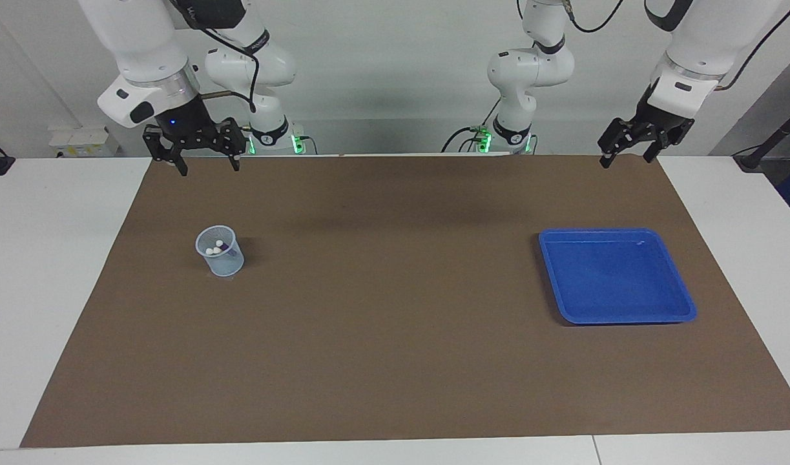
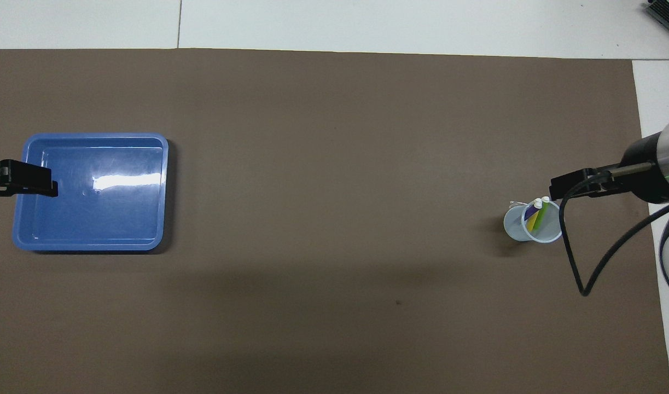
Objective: Right arm passes pens to left for tray arrangement
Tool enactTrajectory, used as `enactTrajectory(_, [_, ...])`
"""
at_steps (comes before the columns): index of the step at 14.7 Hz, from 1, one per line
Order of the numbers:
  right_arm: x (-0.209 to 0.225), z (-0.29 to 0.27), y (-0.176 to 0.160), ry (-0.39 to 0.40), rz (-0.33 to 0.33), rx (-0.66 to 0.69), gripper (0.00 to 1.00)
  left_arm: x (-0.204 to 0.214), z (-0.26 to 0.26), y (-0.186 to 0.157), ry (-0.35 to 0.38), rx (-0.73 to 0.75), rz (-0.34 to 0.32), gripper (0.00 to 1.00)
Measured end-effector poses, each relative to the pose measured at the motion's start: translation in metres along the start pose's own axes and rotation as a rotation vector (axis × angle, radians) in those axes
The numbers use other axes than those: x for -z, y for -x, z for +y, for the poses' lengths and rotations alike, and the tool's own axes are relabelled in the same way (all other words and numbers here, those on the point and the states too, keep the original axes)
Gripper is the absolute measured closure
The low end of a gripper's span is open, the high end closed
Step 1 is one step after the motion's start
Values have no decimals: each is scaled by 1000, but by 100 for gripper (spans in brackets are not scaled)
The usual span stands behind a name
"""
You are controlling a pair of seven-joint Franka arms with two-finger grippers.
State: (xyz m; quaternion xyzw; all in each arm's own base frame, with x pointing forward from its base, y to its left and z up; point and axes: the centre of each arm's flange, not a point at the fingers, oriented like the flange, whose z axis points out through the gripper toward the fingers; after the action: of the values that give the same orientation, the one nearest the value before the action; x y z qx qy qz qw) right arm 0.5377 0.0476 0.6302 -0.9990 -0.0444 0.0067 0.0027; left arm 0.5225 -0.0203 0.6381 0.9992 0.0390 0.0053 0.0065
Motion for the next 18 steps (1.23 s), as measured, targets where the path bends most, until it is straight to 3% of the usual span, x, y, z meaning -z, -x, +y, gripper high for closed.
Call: enactTrajectory(18, [-6,22,1,-6,-13,-1,0,0,0,0,0,0,3,0])
